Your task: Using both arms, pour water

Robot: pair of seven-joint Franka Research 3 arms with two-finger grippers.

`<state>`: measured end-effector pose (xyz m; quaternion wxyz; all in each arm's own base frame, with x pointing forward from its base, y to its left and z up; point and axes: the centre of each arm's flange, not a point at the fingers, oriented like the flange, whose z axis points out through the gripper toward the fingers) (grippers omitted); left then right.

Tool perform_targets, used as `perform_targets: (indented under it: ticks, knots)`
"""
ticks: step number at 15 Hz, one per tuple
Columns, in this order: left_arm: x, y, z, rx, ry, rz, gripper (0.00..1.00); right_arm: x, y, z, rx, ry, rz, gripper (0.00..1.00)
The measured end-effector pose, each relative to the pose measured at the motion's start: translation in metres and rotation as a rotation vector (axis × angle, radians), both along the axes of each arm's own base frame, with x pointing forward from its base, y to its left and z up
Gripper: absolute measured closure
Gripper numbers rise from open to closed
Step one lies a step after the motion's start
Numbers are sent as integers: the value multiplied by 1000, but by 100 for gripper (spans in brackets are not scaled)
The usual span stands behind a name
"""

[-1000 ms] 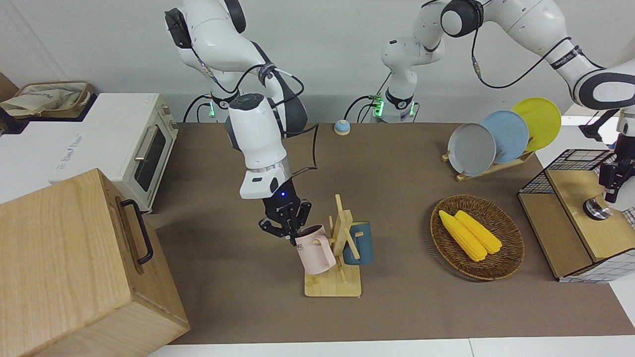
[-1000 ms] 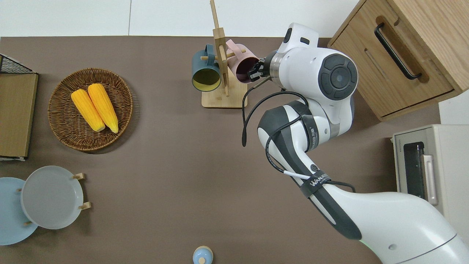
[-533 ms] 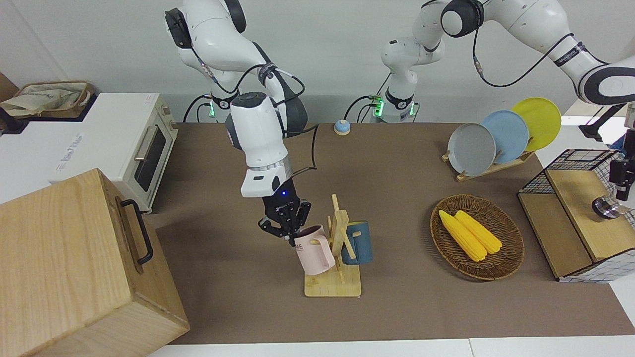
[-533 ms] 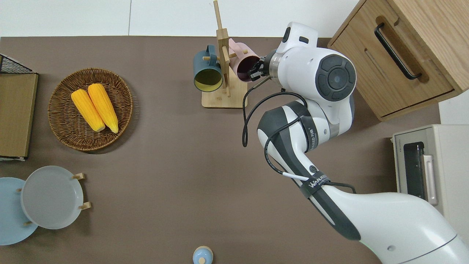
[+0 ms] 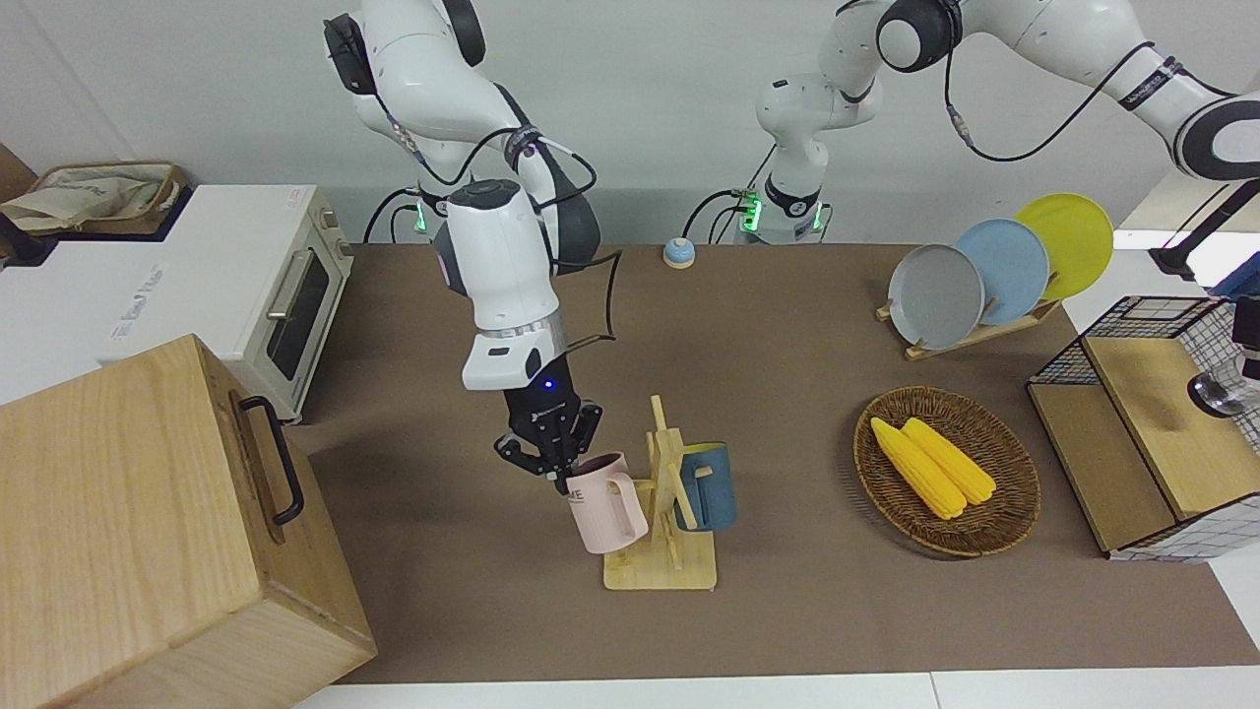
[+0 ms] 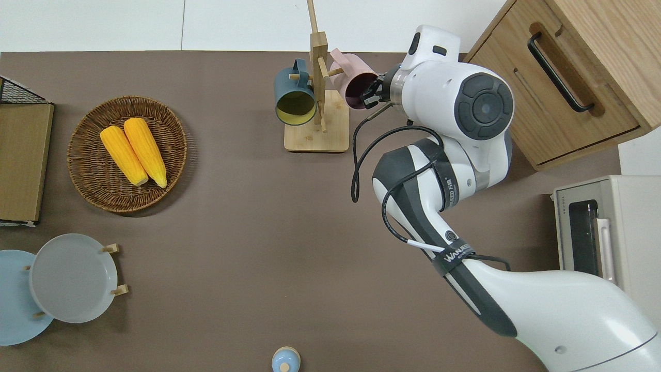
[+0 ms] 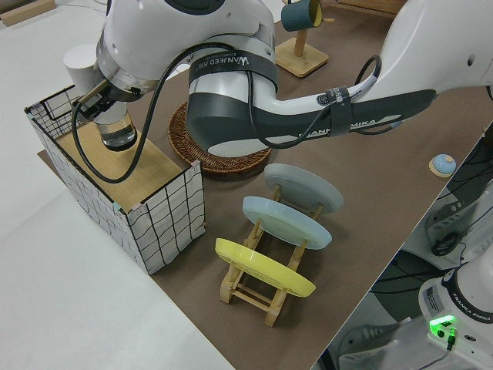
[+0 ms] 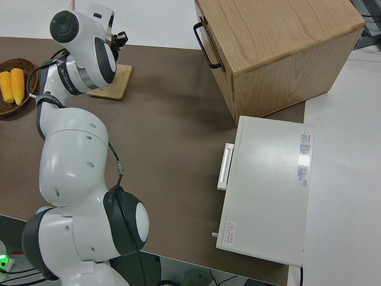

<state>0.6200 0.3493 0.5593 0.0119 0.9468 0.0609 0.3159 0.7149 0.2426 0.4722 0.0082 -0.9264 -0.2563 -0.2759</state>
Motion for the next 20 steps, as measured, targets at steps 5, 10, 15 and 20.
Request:
perform_targets:
  ticks: [5, 10, 15, 20]
  knots:
    - [-1, -40, 42, -8, 44, 18, 37, 3, -27, 20, -20, -3, -18, 95]
    - [-18, -87, 93, 2, 110, 44, 37, 5, -43, 27, -31, 6, -30, 95]
    - [-24, -137, 107, 3, 183, 79, 37, 8, -66, 26, -54, 30, -37, 95]
    - [-31, -199, 94, -11, 242, 108, 37, 5, -99, 30, -90, 122, -74, 95]
